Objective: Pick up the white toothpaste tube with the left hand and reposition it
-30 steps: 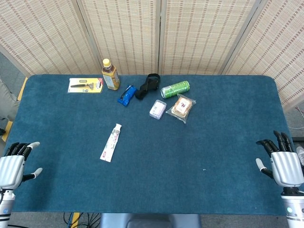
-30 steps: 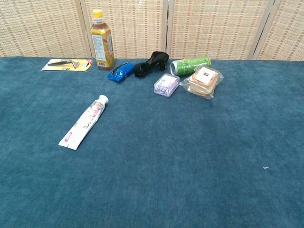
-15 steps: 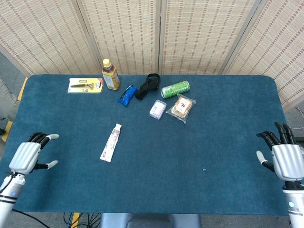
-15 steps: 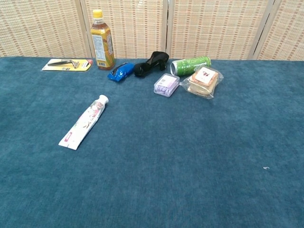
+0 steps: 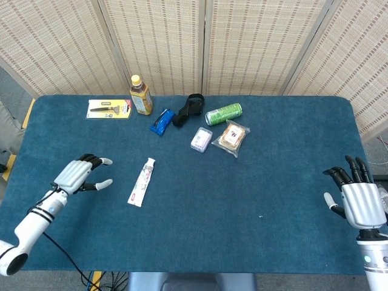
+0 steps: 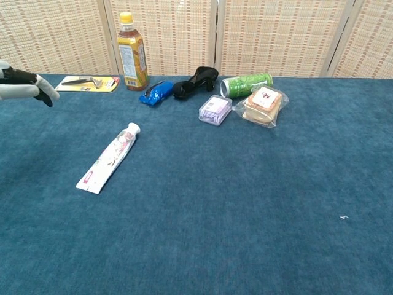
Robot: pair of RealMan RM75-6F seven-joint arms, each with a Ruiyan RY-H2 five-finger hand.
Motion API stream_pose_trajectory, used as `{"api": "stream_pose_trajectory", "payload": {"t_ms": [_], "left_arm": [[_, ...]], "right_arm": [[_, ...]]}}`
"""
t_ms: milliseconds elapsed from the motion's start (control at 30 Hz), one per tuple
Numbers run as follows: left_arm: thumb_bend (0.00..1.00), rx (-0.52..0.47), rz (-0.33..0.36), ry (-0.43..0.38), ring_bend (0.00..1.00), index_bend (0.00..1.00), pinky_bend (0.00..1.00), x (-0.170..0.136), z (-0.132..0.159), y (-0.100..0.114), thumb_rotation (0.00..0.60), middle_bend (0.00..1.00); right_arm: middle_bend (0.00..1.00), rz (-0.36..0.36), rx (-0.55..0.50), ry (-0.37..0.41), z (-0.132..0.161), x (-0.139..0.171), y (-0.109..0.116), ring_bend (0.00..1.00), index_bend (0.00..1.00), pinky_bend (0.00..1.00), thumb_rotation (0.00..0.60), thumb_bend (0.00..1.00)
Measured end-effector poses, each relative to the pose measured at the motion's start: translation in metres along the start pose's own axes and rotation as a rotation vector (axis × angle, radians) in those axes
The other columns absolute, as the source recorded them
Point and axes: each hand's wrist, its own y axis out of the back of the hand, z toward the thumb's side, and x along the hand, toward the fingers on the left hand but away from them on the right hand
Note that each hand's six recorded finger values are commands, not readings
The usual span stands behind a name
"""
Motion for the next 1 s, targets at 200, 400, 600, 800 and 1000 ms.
{"api": "stream_pose_trajectory", "payload": {"t_ms": [200,400,600,800,1000], "left_arm": [[0.11,0.002,-0.044,0.004,0.13,0.20,0.05,0.037,0.008,-0.009,0.025,0.24],[0.11,0.003,-0.066,0.003,0.11,0.21,0.05,0.065,0.018,-0.019,0.035,0.24],[0.11,0.030,-0.094,-0.006,0.11,0.21,0.04,0.083,0.026,-0.030,0.026,0.24],[0.11,0.027,-0.131,-0.017,0.11,0.21,0.04,0.098,0.036,-0.045,0.026,0.24],[0.11,0.021,-0.154,-0.054,0.11,0.21,0.04,0.105,0.052,-0.055,0.032,0.24]], "right_arm": [[0.35,0.007,-0.004,-0.012,-0.002,0.003,-0.001,0.22,0.34,0.06,0.600,0.23],[0.35,0.010,-0.003,-0.014,-0.002,0.002,-0.002,0.22,0.34,0.06,0.600,0.23],[0.35,0.018,-0.002,-0.018,-0.002,0.001,-0.003,0.22,0.34,0.06,0.600,0.23],[0.35,0.022,0.000,-0.036,-0.006,0.002,-0.004,0.22,0.34,0.06,0.600,0.23],[0.35,0.025,-0.001,-0.044,-0.009,0.004,-0.005,0.22,0.34,0.06,0.600,0.23]]}}
